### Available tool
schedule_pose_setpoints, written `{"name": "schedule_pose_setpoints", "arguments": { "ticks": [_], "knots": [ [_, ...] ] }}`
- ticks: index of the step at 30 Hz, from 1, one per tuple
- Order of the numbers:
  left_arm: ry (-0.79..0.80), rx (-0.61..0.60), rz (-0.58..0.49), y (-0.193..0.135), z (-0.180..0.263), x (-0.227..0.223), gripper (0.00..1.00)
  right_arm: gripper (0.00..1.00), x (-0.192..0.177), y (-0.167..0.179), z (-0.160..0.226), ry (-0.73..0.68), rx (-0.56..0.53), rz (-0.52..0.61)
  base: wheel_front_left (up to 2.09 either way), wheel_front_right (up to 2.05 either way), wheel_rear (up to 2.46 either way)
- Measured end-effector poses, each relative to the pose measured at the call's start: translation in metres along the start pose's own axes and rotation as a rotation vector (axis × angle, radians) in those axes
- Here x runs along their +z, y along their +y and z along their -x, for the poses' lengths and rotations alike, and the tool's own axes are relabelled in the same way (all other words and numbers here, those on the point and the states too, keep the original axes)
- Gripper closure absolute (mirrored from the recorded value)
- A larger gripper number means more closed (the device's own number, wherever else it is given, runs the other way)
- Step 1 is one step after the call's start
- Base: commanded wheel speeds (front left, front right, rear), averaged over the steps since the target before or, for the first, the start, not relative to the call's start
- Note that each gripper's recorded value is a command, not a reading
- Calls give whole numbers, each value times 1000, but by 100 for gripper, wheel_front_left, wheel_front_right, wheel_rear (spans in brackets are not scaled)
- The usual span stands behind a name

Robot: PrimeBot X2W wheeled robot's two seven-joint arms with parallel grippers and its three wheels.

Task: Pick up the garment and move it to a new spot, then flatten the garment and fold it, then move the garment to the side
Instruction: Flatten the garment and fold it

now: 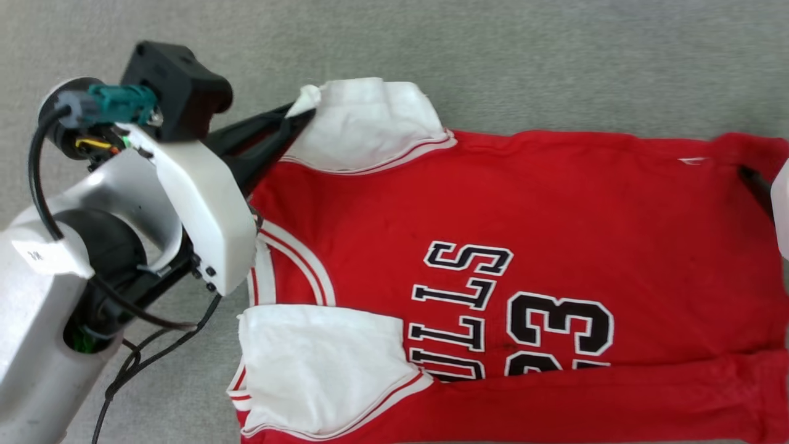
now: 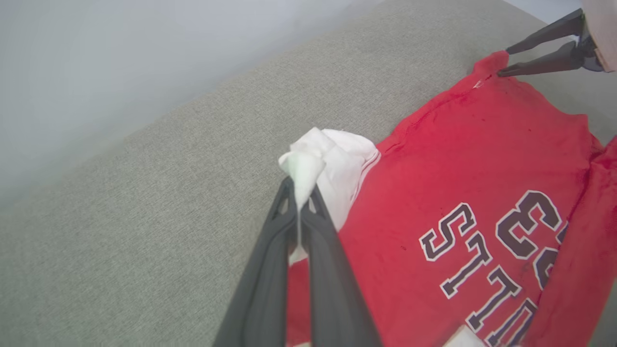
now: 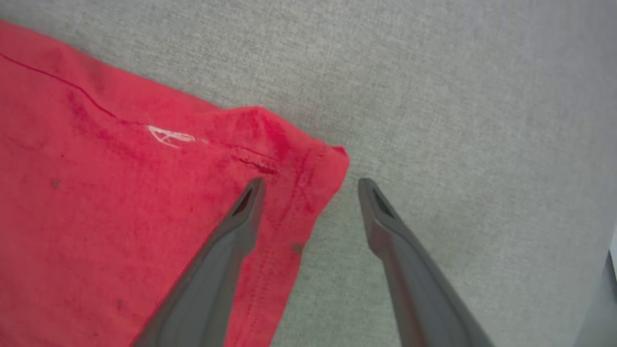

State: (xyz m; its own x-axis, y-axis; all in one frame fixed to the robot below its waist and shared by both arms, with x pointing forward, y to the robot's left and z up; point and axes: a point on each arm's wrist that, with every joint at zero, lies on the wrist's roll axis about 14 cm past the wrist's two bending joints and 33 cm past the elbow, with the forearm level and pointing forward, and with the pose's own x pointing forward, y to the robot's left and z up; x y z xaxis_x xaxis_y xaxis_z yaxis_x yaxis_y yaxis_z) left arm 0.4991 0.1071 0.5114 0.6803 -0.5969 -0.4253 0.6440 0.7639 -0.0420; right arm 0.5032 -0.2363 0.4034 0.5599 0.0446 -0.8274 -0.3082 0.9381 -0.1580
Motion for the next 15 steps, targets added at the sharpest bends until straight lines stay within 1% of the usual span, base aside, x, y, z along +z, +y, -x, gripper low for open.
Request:
{"name": "schedule_pose_setpoints", "arguments": {
  "ticks": [7, 10, 11, 12, 13, 15],
  "knots": [
    [21, 11, 4, 1, 6, -15, 100, 0, -11, 12, -32, 88, 36, 41, 0, 0, 0],
    [44, 7, 26, -1, 8, -24, 100, 0, -18, 16, -42, 126, 57, 43, 0, 0, 0],
    [62, 6, 35, -2, 9, -30, 100, 41, -20, 16, -44, 139, 66, 43, 0, 0, 0],
    [73, 6, 44, -3, 10, -34, 100, 76, -21, 17, -46, 147, 72, 41, 0, 0, 0],
    [76, 10, 50, -3, 12, -36, 100, 100, -22, 17, -47, 149, 76, 39, 0, 0, 0],
    [77, 19, 58, -2, 15, -38, 100, 100, -20, 19, -48, 127, 82, 35, 0, 0, 0]
  ]
}}
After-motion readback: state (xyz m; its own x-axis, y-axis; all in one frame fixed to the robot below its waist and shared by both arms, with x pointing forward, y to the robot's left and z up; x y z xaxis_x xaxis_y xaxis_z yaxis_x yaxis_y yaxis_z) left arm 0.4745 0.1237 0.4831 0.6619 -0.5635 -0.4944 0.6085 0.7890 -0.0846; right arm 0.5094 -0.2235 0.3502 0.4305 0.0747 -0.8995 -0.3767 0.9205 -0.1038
